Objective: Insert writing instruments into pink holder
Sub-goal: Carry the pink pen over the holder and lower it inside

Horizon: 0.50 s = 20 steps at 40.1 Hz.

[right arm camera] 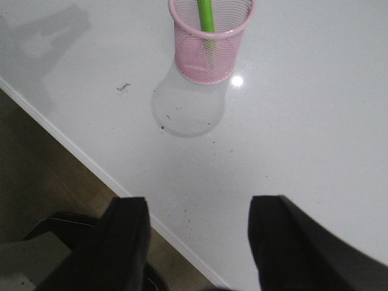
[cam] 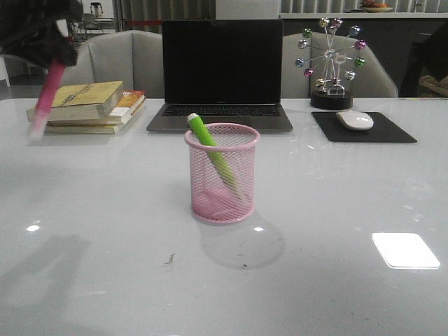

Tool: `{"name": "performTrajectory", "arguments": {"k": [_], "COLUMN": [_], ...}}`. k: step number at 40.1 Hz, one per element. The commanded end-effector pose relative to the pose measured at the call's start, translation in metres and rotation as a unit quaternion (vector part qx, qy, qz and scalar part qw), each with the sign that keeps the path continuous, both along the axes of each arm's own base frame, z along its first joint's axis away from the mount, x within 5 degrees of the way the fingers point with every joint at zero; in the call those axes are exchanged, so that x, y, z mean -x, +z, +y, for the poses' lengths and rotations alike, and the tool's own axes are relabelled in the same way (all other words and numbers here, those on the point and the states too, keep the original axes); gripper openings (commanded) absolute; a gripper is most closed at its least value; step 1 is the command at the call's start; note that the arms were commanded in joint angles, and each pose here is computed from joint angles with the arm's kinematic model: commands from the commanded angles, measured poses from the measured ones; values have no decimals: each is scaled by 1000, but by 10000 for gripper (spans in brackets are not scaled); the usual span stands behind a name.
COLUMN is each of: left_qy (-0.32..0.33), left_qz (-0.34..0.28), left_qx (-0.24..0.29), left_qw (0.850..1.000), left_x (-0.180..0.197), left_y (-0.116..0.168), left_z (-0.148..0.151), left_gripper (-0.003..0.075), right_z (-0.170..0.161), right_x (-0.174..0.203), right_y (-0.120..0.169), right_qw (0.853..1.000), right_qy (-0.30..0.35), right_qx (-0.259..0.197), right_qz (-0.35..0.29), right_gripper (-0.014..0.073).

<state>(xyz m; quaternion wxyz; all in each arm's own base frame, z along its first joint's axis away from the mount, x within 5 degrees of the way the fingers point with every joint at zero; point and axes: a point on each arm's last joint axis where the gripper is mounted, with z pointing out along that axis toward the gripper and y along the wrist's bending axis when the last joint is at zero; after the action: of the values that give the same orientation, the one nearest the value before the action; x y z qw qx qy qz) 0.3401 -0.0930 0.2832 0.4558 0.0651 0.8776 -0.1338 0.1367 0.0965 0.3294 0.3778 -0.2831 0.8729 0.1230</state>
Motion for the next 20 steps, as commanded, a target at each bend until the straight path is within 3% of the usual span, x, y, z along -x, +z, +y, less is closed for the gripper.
{"name": "performTrajectory", "arguments": {"k": [1, 10, 20], "left_qy": [23, -53, -96], "left_qz": [-162, -243, -354], "left_qx": [53, 85, 98], "left_qw": [985, 965, 925], "left_x": [25, 57, 76], "left_y": [38, 37, 18], "left_z": [-25, -102, -167], "left_gripper": [92, 92, 92], "right_z": [0, 0, 0], "right_x": [-2, -2, -2], "right_y": [15, 15, 15], "right_qw": [999, 999, 999], "right_qy": [-2, -2, -2], "right_qx": [-24, -24, -24], "right_qz": [-44, -44, -44], "right_gripper": [477, 477, 477]}}
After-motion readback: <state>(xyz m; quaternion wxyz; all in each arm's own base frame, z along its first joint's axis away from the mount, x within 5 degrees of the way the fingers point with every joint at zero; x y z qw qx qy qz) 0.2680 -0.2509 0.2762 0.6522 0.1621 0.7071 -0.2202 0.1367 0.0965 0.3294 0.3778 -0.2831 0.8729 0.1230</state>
